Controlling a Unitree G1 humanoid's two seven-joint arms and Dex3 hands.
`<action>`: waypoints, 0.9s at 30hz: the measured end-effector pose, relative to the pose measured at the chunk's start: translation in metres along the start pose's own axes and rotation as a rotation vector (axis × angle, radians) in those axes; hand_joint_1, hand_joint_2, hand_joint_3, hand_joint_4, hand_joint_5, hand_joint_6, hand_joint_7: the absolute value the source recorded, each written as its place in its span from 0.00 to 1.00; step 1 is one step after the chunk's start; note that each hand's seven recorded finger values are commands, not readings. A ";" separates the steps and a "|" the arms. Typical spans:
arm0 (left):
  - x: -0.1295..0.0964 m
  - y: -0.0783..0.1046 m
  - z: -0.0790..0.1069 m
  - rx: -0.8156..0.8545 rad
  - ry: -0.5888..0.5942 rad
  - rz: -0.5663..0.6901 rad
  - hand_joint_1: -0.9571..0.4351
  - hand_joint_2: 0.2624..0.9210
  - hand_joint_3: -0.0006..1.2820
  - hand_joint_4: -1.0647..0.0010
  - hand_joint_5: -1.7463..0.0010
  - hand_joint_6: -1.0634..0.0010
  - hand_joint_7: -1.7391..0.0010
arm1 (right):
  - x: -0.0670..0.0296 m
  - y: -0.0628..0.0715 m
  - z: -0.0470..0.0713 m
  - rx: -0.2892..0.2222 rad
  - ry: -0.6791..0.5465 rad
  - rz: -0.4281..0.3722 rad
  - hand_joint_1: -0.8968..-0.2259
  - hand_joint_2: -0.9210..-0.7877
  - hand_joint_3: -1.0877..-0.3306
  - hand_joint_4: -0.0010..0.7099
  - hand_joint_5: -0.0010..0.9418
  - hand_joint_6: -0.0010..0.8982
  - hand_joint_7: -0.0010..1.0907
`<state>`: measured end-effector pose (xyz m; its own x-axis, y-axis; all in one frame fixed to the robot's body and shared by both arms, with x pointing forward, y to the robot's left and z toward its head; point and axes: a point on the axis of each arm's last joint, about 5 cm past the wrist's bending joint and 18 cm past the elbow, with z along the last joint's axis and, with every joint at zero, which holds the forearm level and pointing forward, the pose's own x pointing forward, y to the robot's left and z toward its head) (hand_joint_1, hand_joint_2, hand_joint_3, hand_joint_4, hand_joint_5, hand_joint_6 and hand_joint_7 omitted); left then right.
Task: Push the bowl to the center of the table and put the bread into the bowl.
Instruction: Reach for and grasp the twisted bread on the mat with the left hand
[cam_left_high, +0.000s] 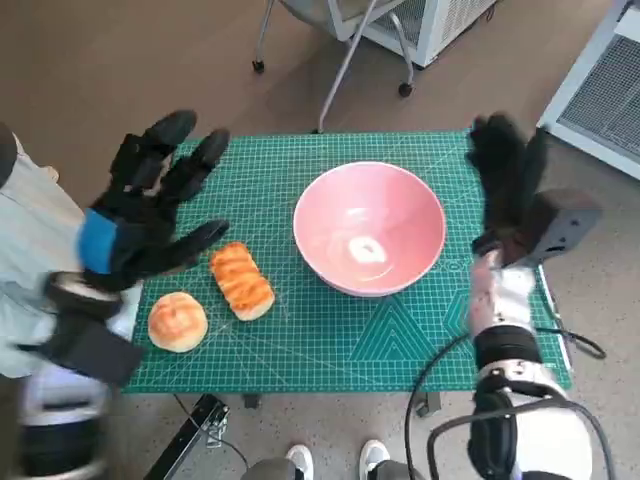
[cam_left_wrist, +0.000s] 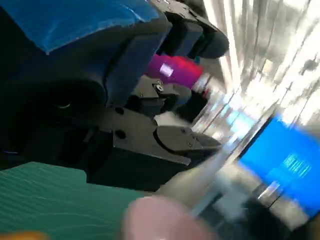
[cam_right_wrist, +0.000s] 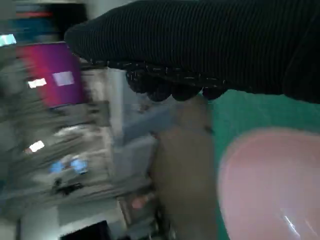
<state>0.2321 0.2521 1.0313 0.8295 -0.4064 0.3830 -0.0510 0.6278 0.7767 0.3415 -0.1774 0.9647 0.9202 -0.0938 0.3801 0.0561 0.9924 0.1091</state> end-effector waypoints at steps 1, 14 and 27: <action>0.000 0.005 0.001 0.023 0.007 -0.035 0.67 0.91 0.18 0.74 1.00 0.83 0.71 | 0.0012 -0.001 0.003 -0.024 -0.039 0.015 0.49 0.00 0.35 0.43 0.03 0.10 0.63; 0.019 0.049 0.017 0.279 0.034 -0.440 0.75 0.80 0.11 0.77 1.00 0.73 0.84 | 0.0031 -0.001 0.036 -0.042 -0.423 0.231 0.50 0.00 0.47 0.53 0.04 0.16 0.58; 0.037 0.040 0.012 0.495 0.012 -0.685 0.72 0.75 0.07 0.77 1.00 0.66 0.92 | -0.0146 0.004 0.042 -0.032 -0.514 0.338 0.46 0.00 0.51 0.53 0.03 0.17 0.57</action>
<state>0.2537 0.2542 1.0823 0.7717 -0.5823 -0.2557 0.2298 -0.1196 0.9659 0.3121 -0.1751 0.9981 0.5852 0.2078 0.7838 -0.1872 0.9751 -0.1188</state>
